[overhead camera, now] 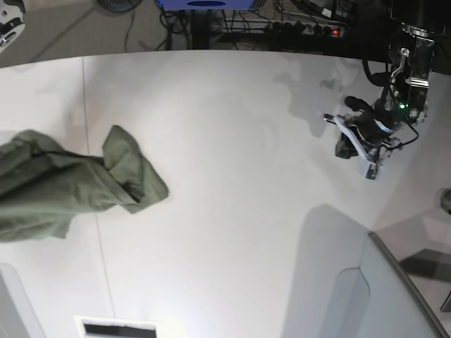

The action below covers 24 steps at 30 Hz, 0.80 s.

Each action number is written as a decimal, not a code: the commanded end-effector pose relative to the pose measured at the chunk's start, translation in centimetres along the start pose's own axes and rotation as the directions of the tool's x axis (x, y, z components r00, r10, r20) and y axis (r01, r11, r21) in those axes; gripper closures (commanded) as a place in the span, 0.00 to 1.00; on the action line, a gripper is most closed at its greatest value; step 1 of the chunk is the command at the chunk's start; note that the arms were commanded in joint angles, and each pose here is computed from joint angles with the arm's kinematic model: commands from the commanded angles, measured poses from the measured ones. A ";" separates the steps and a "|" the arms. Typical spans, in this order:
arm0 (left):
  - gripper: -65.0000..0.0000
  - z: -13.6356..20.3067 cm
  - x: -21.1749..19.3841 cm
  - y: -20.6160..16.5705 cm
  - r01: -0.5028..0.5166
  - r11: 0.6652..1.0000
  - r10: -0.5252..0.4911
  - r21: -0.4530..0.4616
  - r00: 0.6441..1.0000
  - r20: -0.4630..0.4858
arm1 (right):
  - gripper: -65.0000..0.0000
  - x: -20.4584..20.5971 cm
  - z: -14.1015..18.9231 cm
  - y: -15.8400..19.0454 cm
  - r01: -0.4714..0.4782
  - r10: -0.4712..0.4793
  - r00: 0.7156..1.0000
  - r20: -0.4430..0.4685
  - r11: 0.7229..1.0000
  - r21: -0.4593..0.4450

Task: Layout the t-shirt on the table in an organized manner, then fold the t-shirt properly
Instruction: 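Swing the lifted t-shirt with the right gripper to shake it out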

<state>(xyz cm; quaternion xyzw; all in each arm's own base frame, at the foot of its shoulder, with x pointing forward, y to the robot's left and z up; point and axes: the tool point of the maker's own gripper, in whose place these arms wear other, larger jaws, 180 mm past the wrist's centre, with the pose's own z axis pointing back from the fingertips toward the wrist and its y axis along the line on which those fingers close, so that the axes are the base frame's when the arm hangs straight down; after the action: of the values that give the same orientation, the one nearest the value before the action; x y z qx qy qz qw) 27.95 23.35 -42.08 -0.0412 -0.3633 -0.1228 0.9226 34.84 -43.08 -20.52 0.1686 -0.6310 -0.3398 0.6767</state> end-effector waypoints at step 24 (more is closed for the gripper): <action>0.96 0.1 1.0 1.1 -0.032 0.999 0.031 0.019 0.999 0.041 | 1.00 -11.4 -3.8 17.5 -0.061 0.177 0.951 -0.252 0.910 0.410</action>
<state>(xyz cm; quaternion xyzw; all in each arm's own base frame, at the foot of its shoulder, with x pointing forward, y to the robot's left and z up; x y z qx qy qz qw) 28.14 23.76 -42.35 -0.0451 -0.3663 -0.1011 0.9239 42.77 -23.46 -19.71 0.3102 -0.5726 -0.1395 0.7460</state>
